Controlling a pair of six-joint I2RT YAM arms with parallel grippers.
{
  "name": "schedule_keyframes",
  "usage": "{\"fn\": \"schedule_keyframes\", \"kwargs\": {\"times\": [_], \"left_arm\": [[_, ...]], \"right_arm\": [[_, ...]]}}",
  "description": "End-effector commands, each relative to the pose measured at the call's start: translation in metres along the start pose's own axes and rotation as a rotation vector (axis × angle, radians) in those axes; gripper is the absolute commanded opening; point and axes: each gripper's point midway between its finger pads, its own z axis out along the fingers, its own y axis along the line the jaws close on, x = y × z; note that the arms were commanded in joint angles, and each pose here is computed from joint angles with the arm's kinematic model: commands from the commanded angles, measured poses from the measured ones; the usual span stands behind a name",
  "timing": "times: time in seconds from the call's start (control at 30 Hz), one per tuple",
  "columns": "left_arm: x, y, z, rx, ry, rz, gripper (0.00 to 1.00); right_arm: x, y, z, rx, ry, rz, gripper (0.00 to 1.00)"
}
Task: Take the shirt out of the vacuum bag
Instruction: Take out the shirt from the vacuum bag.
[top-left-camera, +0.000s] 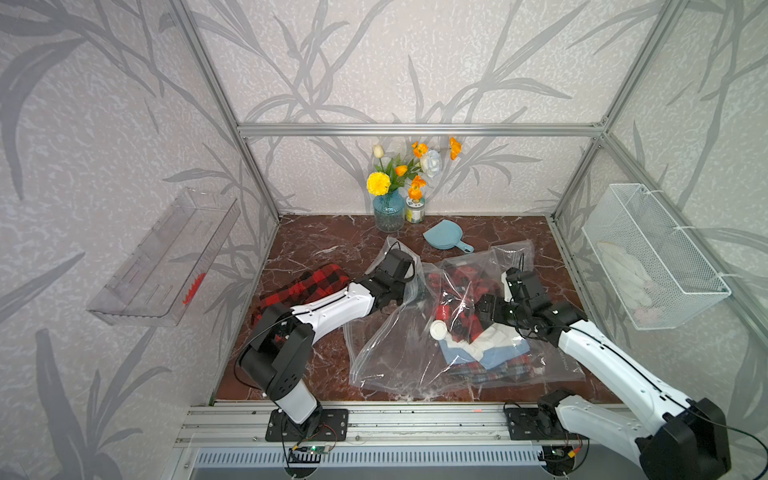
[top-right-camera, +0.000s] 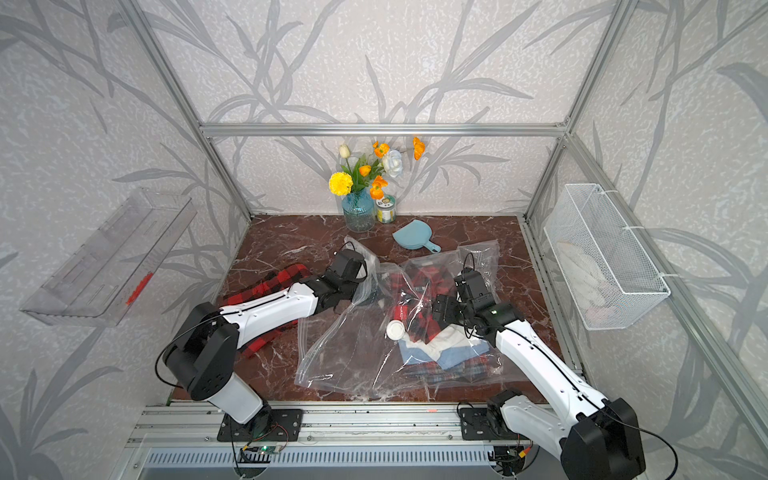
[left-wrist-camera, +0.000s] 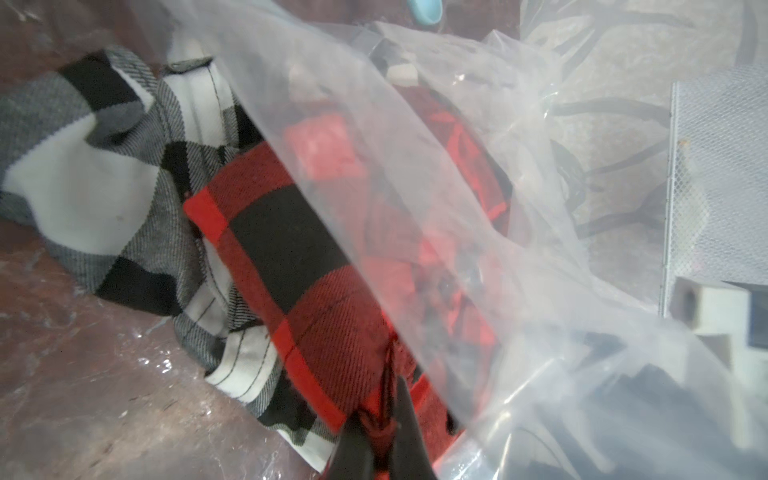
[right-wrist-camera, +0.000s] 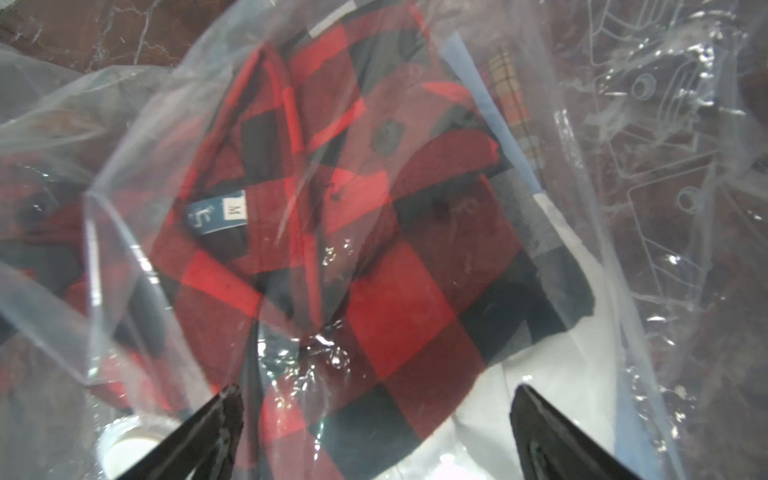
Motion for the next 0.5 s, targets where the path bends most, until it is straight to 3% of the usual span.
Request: {"fn": "schedule_keyframes", "kwargs": {"times": [0.0, 0.1, 0.2, 0.37, 0.47], "left_arm": [[-0.016, -0.029, -0.028, 0.055, -0.068, 0.05, 0.0], [-0.018, -0.018, -0.029, 0.018, -0.069, 0.057, 0.0], [-0.023, -0.009, -0.028, 0.036, -0.084, 0.012, 0.0], [-0.038, -0.028, -0.039, 0.067, -0.11, 0.04, 0.0], [-0.047, -0.038, -0.049, 0.082, -0.128, 0.056, 0.0]], "right_arm": [[-0.001, -0.013, 0.009, 0.049, -0.006, 0.042, 0.99], [-0.001, -0.018, 0.011, 0.06, -0.016, 0.065, 0.99], [0.003, -0.018, 0.01, 0.053, -0.01, 0.072, 0.92], [0.022, -0.029, 0.014, 0.067, 0.017, 0.126, 0.64], [0.028, -0.037, 0.019, 0.086, 0.018, 0.151, 0.56]]}}
